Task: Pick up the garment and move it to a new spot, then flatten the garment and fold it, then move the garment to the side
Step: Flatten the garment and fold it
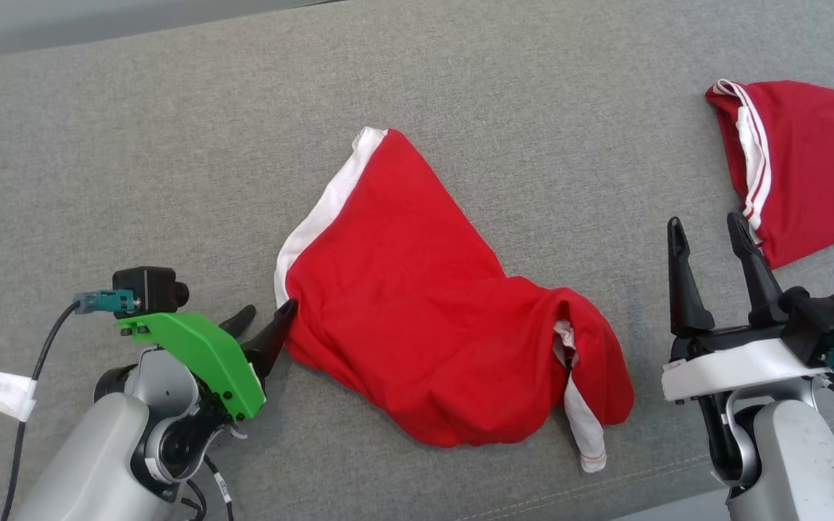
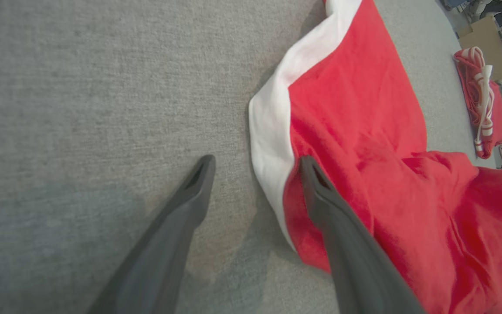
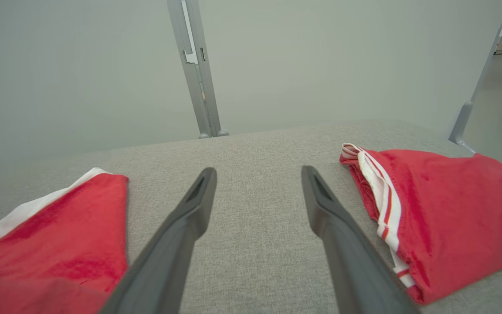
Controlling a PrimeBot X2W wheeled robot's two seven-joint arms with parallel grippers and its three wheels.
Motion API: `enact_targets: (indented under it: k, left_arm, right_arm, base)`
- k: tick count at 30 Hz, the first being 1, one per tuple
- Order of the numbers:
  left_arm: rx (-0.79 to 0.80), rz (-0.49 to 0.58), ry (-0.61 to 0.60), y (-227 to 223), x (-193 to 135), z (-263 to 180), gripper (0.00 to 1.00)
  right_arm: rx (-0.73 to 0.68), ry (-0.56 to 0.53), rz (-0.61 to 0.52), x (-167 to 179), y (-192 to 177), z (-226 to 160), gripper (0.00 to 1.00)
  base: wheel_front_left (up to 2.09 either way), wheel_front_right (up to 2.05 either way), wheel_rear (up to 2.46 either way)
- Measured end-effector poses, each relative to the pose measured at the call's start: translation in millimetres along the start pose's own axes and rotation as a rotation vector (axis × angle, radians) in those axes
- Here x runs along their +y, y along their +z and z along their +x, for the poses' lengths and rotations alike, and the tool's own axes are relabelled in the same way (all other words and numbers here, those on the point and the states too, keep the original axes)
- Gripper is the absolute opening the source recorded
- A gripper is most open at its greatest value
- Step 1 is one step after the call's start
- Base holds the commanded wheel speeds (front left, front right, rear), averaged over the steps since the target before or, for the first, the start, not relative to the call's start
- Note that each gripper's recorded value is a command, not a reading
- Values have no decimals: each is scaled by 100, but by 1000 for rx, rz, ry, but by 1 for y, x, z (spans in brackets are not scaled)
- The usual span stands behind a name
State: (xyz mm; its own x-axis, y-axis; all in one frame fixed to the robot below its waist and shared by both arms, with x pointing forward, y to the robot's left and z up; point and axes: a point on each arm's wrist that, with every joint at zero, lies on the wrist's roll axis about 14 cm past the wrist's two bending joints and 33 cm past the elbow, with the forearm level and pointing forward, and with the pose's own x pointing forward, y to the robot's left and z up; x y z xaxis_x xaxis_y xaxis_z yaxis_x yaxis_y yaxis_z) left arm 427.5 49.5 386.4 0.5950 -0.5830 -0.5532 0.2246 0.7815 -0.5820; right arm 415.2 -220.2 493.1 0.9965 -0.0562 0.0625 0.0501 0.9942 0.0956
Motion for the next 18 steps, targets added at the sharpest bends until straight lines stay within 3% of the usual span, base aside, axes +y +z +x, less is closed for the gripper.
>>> enact_targets:
  k: [5,6,7,8,18]
  left_arm:
    - [41,-7,-50,-9,-9,9,100]
    - [51,-6,-54,-12,-10,10,49]
    - [60,-3,-61,-14,-11,11,31]
    - [70,0,-69,-16,-13,11,0]
    - [70,71,-109,-9,-24,12,0]
  right_arm:
    - [4,-29,-8,-10,0,-3,100]
    - [4,-33,-9,-12,0,-3,100]
    - [5,-36,-8,-13,0,-4,100]
    - [6,-39,-9,-14,-1,-4,100]
    - [8,-42,2,-14,-2,-4,100]
  base:
    - [0,0,0]
    - [0,0,0]
    - [0,0,0]
    - [0,0,0]
    - [0,0,0]
